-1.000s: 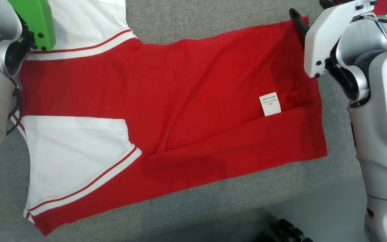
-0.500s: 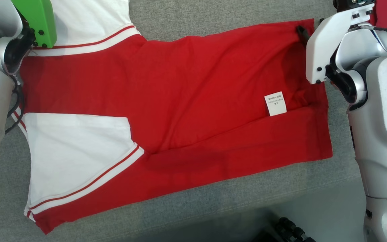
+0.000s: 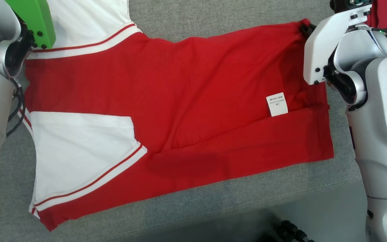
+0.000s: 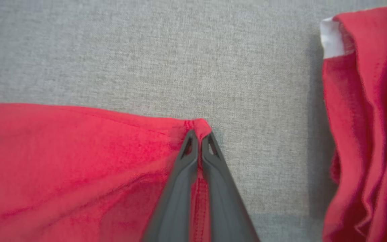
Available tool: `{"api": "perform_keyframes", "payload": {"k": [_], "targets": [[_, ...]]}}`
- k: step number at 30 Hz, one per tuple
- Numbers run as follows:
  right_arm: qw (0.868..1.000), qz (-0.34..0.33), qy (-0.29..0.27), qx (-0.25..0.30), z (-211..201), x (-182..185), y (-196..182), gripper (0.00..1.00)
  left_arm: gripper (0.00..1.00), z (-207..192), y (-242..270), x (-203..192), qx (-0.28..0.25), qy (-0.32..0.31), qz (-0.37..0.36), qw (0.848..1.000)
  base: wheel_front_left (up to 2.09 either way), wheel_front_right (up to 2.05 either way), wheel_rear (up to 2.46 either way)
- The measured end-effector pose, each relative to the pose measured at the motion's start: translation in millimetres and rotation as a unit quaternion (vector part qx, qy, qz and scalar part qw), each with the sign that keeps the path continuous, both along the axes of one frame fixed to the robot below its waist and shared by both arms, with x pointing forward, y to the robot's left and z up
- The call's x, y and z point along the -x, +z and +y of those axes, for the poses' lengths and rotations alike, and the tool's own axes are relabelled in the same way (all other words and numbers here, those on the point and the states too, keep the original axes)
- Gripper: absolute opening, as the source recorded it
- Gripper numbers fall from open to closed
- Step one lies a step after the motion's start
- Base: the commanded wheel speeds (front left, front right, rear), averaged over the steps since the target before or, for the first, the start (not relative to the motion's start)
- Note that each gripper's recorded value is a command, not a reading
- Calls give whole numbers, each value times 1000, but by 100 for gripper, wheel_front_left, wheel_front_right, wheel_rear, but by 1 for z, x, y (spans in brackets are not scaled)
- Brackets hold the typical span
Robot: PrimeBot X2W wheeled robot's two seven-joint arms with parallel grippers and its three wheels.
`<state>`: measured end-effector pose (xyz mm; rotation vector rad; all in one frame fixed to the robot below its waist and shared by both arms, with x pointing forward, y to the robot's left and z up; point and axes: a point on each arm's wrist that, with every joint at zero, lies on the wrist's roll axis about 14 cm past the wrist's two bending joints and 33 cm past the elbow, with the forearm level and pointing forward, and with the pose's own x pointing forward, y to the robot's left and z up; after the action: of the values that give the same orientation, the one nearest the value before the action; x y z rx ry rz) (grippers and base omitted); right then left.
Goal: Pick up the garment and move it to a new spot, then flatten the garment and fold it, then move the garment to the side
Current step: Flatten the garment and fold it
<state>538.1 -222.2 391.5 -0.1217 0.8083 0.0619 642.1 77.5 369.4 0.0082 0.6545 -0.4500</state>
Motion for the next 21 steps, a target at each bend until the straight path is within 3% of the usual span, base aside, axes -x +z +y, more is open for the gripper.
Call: {"api": "perform_keyframes", "payload": {"k": [7, 21], "targets": [[999, -29, 14, -2, 2, 4, 13, 0, 0, 8, 33, -1, 65, 48, -65, 995, 0, 0, 0], [993, -83, 83, 25, 9, 26, 47, 0, 0, 24, 70, 62, 134, 100, -137, 976, 0, 0, 0]]}}
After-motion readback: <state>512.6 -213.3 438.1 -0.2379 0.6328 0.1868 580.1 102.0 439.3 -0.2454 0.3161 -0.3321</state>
